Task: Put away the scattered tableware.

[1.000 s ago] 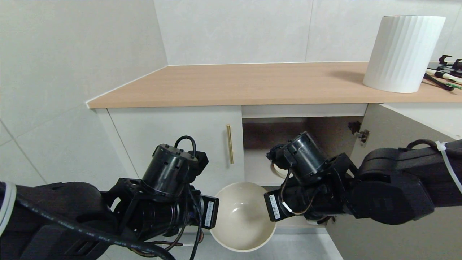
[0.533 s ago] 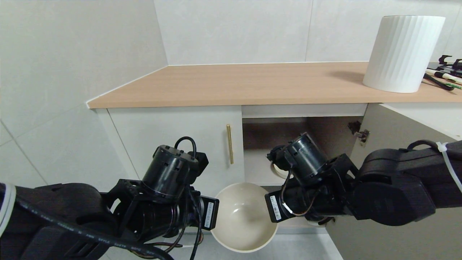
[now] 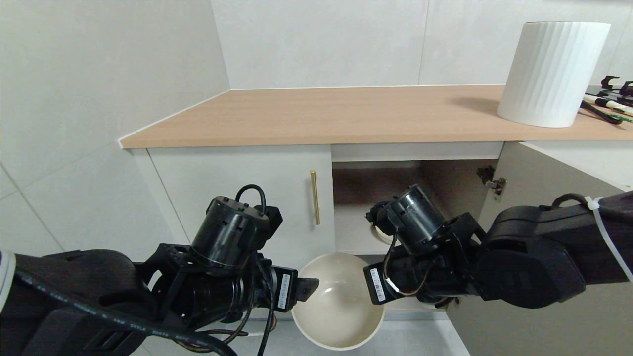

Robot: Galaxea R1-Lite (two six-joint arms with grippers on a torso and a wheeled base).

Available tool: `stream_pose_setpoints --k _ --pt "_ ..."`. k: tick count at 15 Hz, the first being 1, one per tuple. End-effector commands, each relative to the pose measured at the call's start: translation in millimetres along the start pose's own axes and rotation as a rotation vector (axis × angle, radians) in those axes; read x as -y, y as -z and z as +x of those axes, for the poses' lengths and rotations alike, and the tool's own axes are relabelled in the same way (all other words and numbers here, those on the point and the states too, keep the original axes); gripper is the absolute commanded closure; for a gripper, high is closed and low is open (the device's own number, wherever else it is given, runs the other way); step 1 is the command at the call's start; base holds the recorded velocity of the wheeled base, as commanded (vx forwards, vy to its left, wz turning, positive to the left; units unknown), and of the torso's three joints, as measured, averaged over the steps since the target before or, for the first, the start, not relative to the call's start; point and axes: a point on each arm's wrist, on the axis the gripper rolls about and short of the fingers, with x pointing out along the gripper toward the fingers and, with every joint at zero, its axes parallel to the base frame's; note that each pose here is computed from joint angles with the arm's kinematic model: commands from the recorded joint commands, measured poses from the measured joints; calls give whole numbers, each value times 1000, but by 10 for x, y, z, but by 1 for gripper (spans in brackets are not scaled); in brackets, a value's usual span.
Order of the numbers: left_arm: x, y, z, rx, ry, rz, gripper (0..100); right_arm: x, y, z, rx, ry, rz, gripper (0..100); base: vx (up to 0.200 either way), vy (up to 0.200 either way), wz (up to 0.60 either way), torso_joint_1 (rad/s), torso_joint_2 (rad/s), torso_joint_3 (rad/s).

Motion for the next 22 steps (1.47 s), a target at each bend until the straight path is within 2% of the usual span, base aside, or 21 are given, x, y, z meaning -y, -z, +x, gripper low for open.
stream_pose_setpoints --k 1,3,6,9,11,13,14,15,22 --pt "1 -5 -7 4 1 -1 0 136 -7 282 -3 62 31 100 0 0 0 0 0 0" --pt "1 -7 -11 5 2 -1 0 350 -81 579 82 132 95 100 0 0 0 0 0 0" --pt "-1 -19 -38 15 1 -4 0 859 -222 919 203 202 259 100 0 0 0 0 0 0" --pt "-1 -19 -38 16 -1 -4 0 1223 -313 1135 310 259 332 100 0 0 0 0 0 0" --pt "-2 -19 -38 16 -2 -4 0 1403 -367 1230 341 305 364 100 0 0 0 0 0 0" --pt "-3 -15 -37 15 -3 -4 0 1664 -464 1308 392 325 465 100 0 0 0 0 0 0" --pt "-3 -15 -37 15 -3 -4 0 1705 -485 1316 401 327 481 100 0 0 0 0 0 0" --pt "-4 -22 -54 20 -1 -5 0 1844 -517 1356 416 345 506 100 0 0 0 0 0 0" --pt "-4 -24 -59 22 0 -5 0 2164 -533 1613 427 393 541 100 0 0 0 0 0 0"
